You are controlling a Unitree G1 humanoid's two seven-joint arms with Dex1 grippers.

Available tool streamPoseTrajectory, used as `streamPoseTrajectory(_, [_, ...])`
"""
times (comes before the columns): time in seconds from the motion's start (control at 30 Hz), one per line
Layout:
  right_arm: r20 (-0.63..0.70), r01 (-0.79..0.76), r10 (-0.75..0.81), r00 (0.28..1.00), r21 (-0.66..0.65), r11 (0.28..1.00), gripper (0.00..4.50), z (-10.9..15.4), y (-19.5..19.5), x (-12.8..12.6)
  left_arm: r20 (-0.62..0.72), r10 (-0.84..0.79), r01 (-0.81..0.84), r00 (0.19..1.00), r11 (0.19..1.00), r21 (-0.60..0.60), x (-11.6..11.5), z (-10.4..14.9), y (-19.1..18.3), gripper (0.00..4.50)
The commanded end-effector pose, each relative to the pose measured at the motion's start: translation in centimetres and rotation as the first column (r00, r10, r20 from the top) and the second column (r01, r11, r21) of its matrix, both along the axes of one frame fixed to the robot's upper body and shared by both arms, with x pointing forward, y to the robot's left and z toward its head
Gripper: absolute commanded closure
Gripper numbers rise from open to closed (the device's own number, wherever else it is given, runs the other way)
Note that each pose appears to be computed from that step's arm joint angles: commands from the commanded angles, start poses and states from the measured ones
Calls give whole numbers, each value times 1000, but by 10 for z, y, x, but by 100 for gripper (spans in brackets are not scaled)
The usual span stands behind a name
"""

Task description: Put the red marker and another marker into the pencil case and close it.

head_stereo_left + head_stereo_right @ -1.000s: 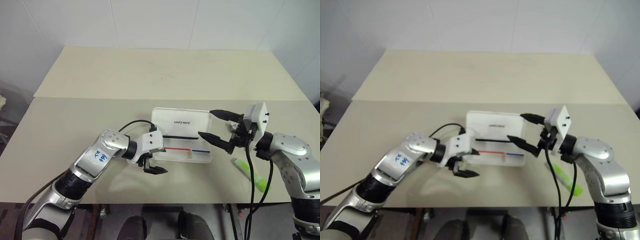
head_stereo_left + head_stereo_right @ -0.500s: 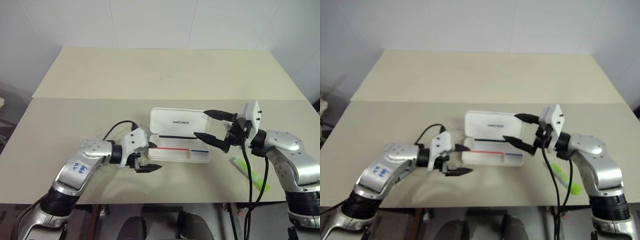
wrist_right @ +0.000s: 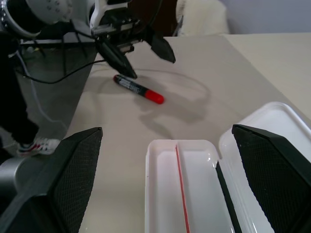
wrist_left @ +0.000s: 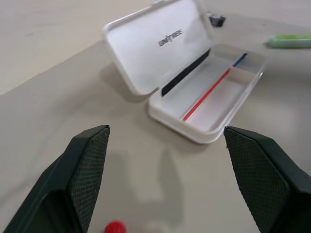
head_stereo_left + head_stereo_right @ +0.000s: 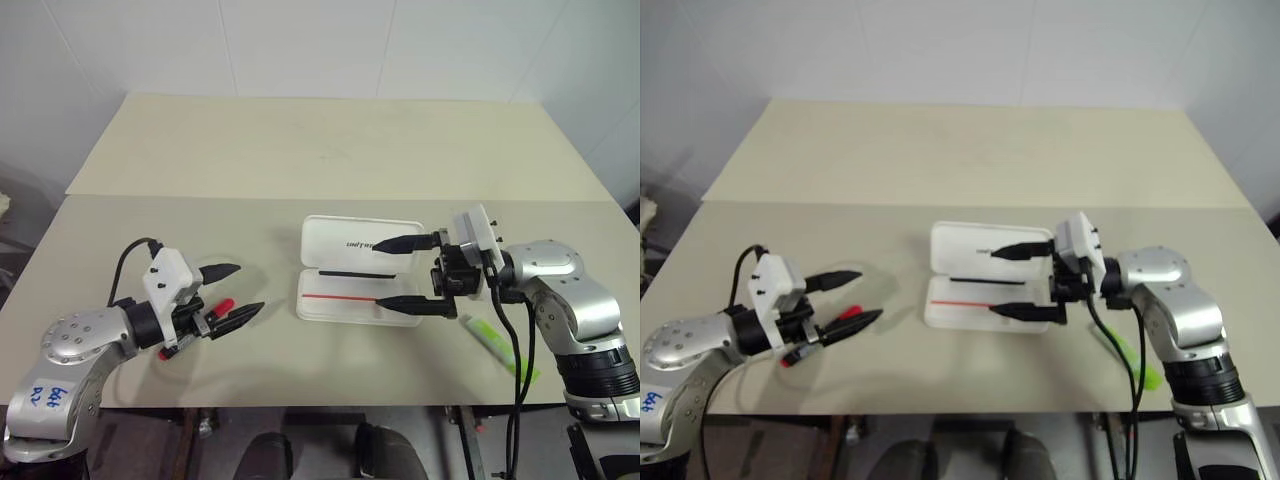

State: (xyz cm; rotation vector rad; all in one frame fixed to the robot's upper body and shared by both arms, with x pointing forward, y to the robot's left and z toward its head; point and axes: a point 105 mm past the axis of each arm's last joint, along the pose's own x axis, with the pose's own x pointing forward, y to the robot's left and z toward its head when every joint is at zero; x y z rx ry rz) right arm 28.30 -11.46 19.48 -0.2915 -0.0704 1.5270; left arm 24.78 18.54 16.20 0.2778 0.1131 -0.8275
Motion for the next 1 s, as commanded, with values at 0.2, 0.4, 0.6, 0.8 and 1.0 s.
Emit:
streamPoseTrajectory(0.2, [98,-66,71,993,-55,996,0,15,0,15,-32,235,-234,971,971,39,-34,-23,57,49])
streamPoseTrajectory(0.4, [112,-46,51,992,-41,998,0,16,5,18,-75,265,-261,961,964,54,-49,-46,67,49])
streamPoseTrajectory(0.6, [115,-26,28,993,-22,999,0,17,7,16,-103,280,-277,954,960,46,-45,-65,69,49])
streamPoseTrajectory(0.8, [114,12,-12,993,-3,1000,0,19,5,15,-110,283,-282,953,959,26,-33,-76,66,49])
streamPoseTrajectory(1.0, [112,33,-33,993,2,999,0,20,4,13,-131,279,-282,951,959,-6,-25,-83,60,67])
